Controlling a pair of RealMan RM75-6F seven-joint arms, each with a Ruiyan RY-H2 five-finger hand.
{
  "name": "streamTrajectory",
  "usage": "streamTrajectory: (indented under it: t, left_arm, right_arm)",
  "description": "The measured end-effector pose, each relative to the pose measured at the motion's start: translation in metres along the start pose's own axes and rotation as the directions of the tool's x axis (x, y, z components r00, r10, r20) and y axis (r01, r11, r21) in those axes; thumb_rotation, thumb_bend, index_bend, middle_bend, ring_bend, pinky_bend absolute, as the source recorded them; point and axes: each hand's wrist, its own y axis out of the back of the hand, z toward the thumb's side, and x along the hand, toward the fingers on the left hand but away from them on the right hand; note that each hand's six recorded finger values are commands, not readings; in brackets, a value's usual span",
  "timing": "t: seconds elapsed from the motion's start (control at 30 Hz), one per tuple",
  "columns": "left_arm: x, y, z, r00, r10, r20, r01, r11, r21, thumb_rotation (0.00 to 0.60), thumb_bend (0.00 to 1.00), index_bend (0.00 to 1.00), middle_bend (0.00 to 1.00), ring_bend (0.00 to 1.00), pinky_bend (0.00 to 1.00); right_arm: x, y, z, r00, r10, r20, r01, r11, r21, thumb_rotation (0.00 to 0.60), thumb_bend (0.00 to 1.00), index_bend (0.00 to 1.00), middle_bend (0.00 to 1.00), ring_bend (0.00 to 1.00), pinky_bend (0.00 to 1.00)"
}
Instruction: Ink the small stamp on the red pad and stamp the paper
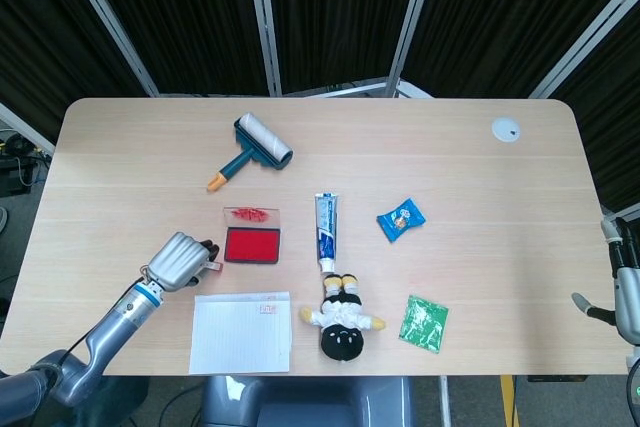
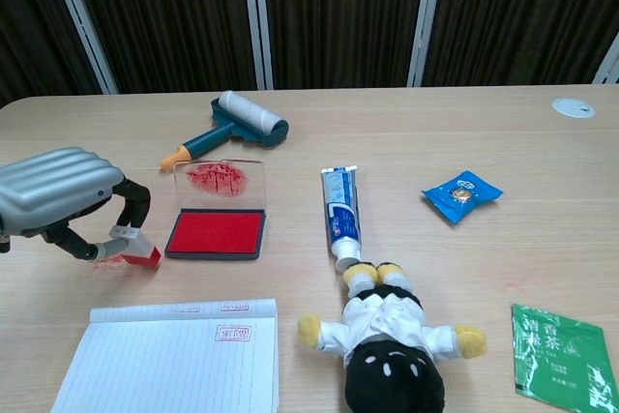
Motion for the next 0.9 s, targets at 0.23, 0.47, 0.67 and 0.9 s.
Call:
streamTrajectory:
  t: [0.23, 0.47, 0.67, 0.9]
  left_arm:
    - [0.012, 0.028, -0.004, 0.999, 0.025, -0.028, -0.028, 0.993, -0.114, 0.600, 0.44, 0.57, 0.54, 0.83, 0.88]
    - [0.042, 0.058, -0.002, 0.999, 0.013, -0.042, -0.021, 0.978, -0.205, 0.600, 0.44, 0.58, 0.55, 0.83, 0.88]
    - [0.065, 0.064, 0.009, 0.999, -0.016, -0.034, 0.008, 0.976, -0.219, 0.600, 0.44, 0.58, 0.55, 0.83, 0.88]
    - [0.079, 0.056, 0.016, 0.998, -0.051, -0.039, 0.041, 0.976, -0.215, 0.600, 0.45, 0.59, 0.55, 0.83, 0.88]
  right_arm:
    - [-0.001, -0.001, -0.001, 1.000, 0.008, 0.007, -0.008, 1.000, -0.008, 0.600, 0.00, 0.00, 0.00, 0.00, 0.00]
    - [-0.005, -0.001, -0.002, 1.000, 0.014, 0.020, -0.014, 1.000, -0.012, 0.600, 0.00, 0.00, 0.00, 0.00, 0.00]
    - [-0.006, -0.001, -0.005, 0.999, 0.022, 0.034, -0.021, 1.000, -0.015, 0.600, 0.00, 0.00, 0.00, 0.00, 0.00]
    - [-0.004, 0.002, -0.006, 0.999, 0.014, 0.036, -0.013, 1.000, -0.019, 0.600, 0.00, 0.00, 0.00, 0.00, 0.00]
